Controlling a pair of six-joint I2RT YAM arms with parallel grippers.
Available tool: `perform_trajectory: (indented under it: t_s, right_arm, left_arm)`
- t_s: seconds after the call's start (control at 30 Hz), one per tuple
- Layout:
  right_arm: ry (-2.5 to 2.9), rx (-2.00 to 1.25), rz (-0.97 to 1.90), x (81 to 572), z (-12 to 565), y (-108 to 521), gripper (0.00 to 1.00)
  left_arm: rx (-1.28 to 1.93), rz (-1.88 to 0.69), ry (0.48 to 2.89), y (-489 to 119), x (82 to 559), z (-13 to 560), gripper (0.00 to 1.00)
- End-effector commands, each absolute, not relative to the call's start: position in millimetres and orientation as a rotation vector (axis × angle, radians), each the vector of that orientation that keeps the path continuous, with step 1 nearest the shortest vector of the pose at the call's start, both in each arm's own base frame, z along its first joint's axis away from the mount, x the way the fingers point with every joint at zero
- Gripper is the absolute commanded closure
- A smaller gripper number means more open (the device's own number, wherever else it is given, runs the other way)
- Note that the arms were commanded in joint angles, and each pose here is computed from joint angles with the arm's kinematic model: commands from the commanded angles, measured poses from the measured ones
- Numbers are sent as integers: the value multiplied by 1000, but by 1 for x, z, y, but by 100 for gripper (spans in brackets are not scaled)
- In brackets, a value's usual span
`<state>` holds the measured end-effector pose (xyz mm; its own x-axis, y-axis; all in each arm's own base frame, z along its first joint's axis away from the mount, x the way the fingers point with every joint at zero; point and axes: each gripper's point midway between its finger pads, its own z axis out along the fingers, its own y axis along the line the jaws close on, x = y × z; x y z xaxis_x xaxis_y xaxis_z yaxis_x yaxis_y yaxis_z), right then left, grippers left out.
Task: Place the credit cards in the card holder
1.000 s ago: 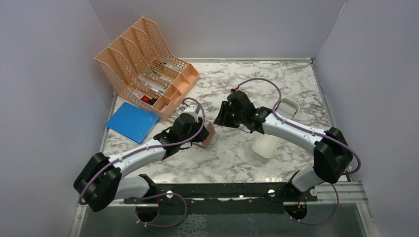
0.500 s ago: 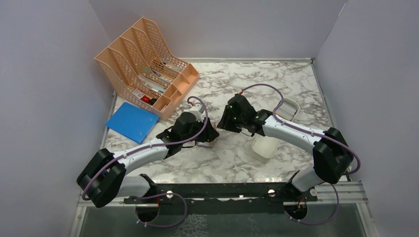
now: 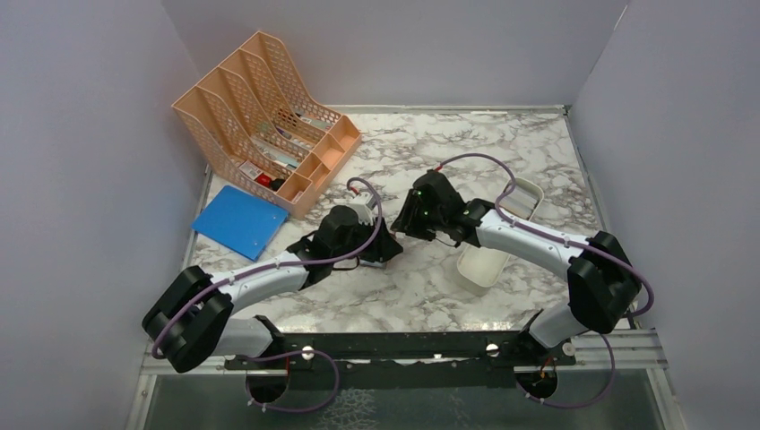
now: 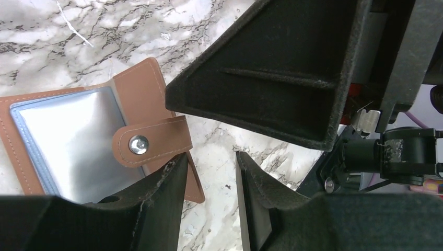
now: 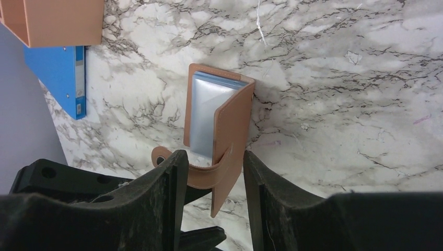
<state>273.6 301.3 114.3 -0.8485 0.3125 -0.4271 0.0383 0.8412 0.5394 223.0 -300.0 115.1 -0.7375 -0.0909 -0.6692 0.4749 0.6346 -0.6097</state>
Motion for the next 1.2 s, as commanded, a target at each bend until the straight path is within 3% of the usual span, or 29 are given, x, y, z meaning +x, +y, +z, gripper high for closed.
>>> perform_trajectory:
  t_s: [0.0,0.27,0.43,0.6,0.83,1.03,1.17]
  right_arm:
    - [2475,175,753,277,121,310,51]
    - [2554,75,658,277,86,309,53]
    - [2558,26,568,277,69,297,67]
    - [2517,-37,577,274,65,291,80]
    - [2481,-99,646,268,61,295,95]
    - [2426,-156,732,263,68,300,96]
    - [2423,-178,754,260,70,303,96]
  left_arm:
    - [351,-1109,2153,-308,217,115,58]
    - [355,-1116,2181,-311,213,106,58]
    - [305,-1130,2198,-307,208,107,58]
    - [182,-946,2292,-278,216,99,56]
    - [3,-833,2339,-226,238,97,45]
    - [28,-988,2294,-226,242,107,30]
    - [99,-1067,2311,-239,239,103,25]
